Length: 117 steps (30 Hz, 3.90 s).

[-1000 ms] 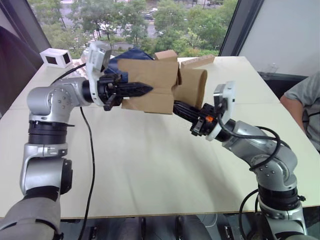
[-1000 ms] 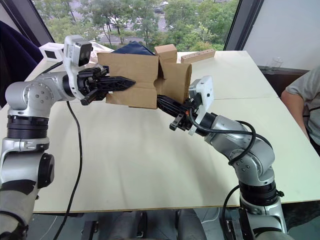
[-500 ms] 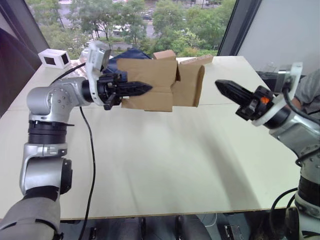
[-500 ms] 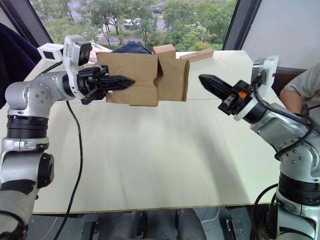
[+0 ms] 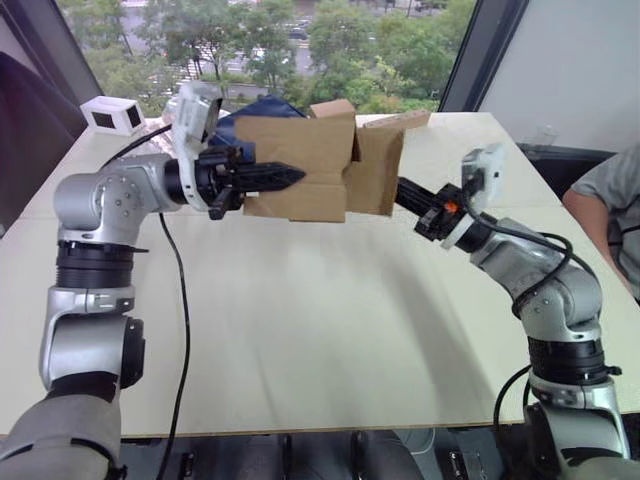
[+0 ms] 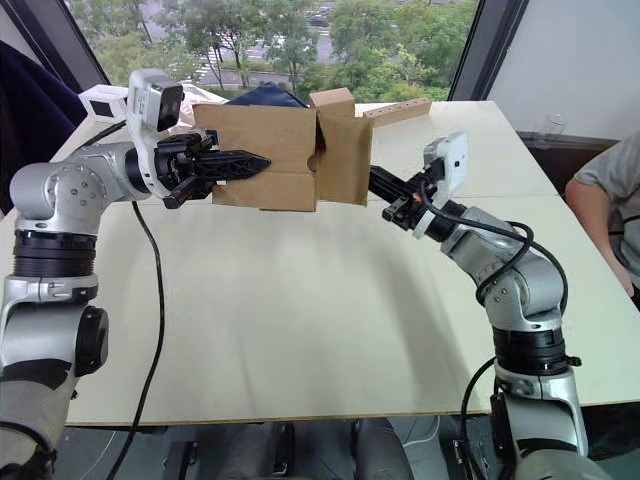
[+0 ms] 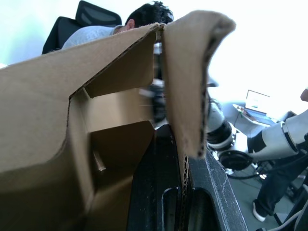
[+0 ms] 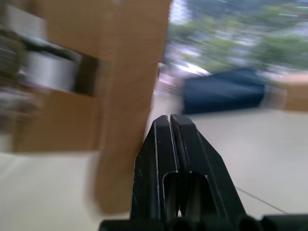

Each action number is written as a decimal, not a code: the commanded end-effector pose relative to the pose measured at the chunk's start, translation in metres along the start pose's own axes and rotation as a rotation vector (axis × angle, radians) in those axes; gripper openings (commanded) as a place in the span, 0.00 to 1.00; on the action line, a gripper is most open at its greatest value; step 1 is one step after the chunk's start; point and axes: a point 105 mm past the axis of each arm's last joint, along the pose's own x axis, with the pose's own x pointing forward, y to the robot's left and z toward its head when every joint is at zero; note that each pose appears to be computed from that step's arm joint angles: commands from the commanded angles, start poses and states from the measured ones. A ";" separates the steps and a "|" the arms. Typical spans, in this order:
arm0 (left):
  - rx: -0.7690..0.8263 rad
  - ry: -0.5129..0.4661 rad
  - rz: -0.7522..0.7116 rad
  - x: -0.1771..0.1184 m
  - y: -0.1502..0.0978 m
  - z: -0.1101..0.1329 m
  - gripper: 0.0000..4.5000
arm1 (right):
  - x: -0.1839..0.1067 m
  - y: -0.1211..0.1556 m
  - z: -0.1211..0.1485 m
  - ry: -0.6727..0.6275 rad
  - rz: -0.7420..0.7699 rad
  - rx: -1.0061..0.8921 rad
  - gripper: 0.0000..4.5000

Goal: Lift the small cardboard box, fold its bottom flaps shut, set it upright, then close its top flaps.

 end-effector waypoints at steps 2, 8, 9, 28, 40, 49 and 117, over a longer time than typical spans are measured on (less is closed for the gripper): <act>0.055 -0.014 -0.009 -0.002 -0.007 0.013 0.00 | -0.004 0.024 0.022 -0.107 0.098 0.060 0.01; 0.052 -0.016 -0.011 -0.002 -0.006 0.012 0.00 | 0.002 0.029 0.017 -0.109 0.121 0.114 0.01; 0.052 -0.017 -0.011 -0.002 -0.006 0.012 0.00 | 0.002 0.030 0.017 -0.117 0.125 0.128 0.01; 0.044 -0.029 -0.004 -0.003 -0.004 0.011 0.00 | 0.007 0.034 0.001 -0.284 0.203 0.525 0.64; 0.049 -0.033 0.000 -0.003 -0.005 0.012 0.00 | 0.011 0.023 -0.012 -0.263 0.109 0.490 0.41; 0.050 -0.037 0.001 -0.002 -0.005 0.013 0.00 | 0.013 0.012 -0.012 -0.312 0.044 0.483 0.41; 0.029 -0.073 0.020 0.008 0.007 -0.001 0.00 | 0.047 0.049 -0.009 -0.455 0.062 0.638 0.41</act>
